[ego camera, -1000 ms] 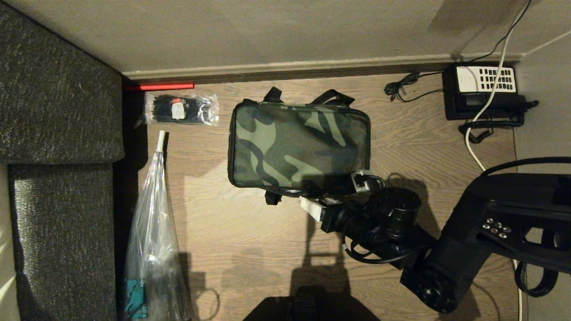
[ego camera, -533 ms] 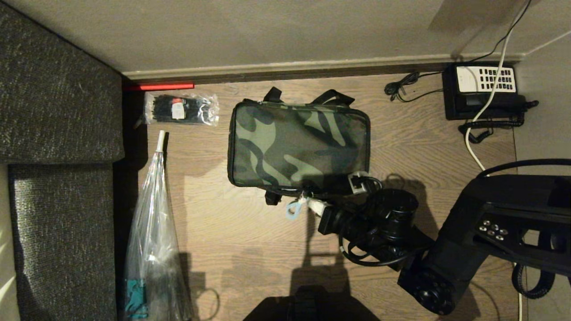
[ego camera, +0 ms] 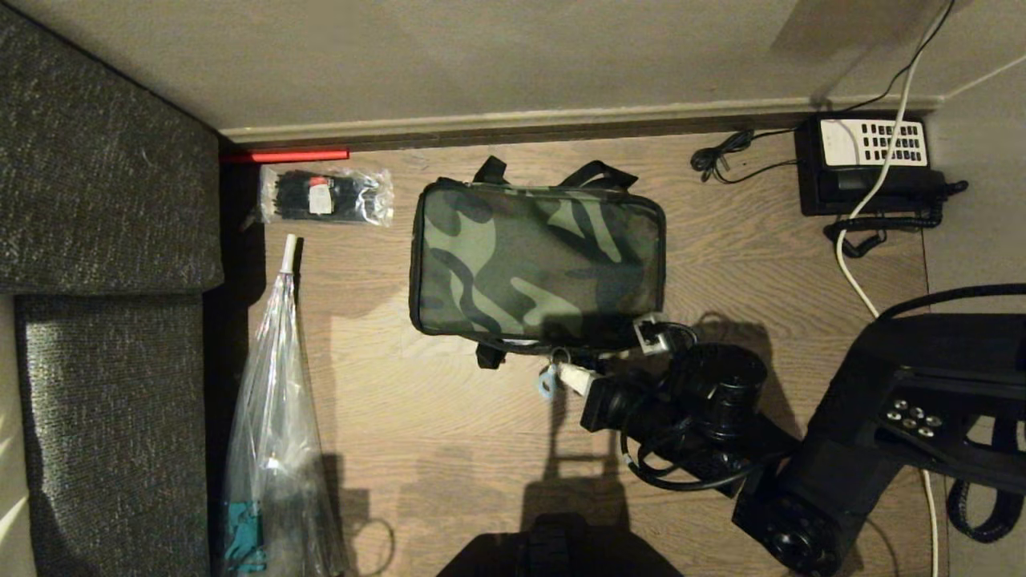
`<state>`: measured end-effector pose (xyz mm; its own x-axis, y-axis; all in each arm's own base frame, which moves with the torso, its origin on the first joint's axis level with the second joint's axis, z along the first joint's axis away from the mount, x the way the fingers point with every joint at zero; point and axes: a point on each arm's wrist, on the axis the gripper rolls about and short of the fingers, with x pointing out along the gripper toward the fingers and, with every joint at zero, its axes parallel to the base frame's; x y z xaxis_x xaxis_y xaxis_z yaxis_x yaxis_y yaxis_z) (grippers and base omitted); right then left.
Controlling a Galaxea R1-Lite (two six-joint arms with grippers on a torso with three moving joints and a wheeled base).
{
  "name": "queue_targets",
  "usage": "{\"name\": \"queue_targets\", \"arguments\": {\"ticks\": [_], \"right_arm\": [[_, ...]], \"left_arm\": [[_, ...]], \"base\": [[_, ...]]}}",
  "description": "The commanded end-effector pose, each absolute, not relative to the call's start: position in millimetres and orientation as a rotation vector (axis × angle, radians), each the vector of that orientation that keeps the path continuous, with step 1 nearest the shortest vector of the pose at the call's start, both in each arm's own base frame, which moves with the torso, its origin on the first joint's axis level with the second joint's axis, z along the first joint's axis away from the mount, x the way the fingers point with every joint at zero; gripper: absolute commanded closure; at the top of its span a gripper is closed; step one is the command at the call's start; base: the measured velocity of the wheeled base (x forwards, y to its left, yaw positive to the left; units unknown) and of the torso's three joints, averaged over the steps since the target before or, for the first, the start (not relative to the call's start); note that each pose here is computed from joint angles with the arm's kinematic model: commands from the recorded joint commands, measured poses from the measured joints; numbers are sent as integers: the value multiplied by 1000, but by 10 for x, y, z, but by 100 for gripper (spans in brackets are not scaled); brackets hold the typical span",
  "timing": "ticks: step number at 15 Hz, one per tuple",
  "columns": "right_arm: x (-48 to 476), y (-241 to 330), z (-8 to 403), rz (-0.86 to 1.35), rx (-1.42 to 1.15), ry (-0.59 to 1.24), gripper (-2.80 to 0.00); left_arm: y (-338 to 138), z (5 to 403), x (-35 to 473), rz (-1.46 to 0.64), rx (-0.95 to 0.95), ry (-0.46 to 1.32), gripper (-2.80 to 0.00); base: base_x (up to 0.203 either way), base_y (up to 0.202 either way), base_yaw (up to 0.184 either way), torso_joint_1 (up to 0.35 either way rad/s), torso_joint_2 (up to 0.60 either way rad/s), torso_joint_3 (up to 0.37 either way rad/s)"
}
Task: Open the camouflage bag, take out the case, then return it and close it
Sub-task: Open the top of the storage box
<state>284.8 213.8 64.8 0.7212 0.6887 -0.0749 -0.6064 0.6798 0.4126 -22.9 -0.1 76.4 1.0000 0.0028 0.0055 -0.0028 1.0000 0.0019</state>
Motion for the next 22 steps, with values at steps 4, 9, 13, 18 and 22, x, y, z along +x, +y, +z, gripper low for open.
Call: {"name": "queue_targets", "arguments": {"ticks": [4, 9, 13, 18, 22], "right_arm": [[2623, 1964, 719, 750, 357, 270, 0], [2691, 1790, 682, 717, 288, 264, 0], [2813, 1610, 634, 685, 242, 255, 0], [2868, 1434, 689, 676, 235, 259, 0], [2870, 1276, 766, 667, 239, 314, 0]], "left_arm": [[-1, 763, -230, 3, 3, -8, 0], [-1, 763, -230, 3, 2, -8, 0], [-1, 763, -230, 3, 2, -8, 0], [-1, 763, -230, 3, 2, -8, 0], [-1, 763, -230, 3, 2, -8, 0]], "base": [[0, 0, 0, 0, 0, 0], [0, 0, 0, 0, 0, 0], [0, 0, 0, 0, 0, 0], [0, 0, 0, 0, 0, 0], [0, 0, 0, 0, 0, 0]]}}
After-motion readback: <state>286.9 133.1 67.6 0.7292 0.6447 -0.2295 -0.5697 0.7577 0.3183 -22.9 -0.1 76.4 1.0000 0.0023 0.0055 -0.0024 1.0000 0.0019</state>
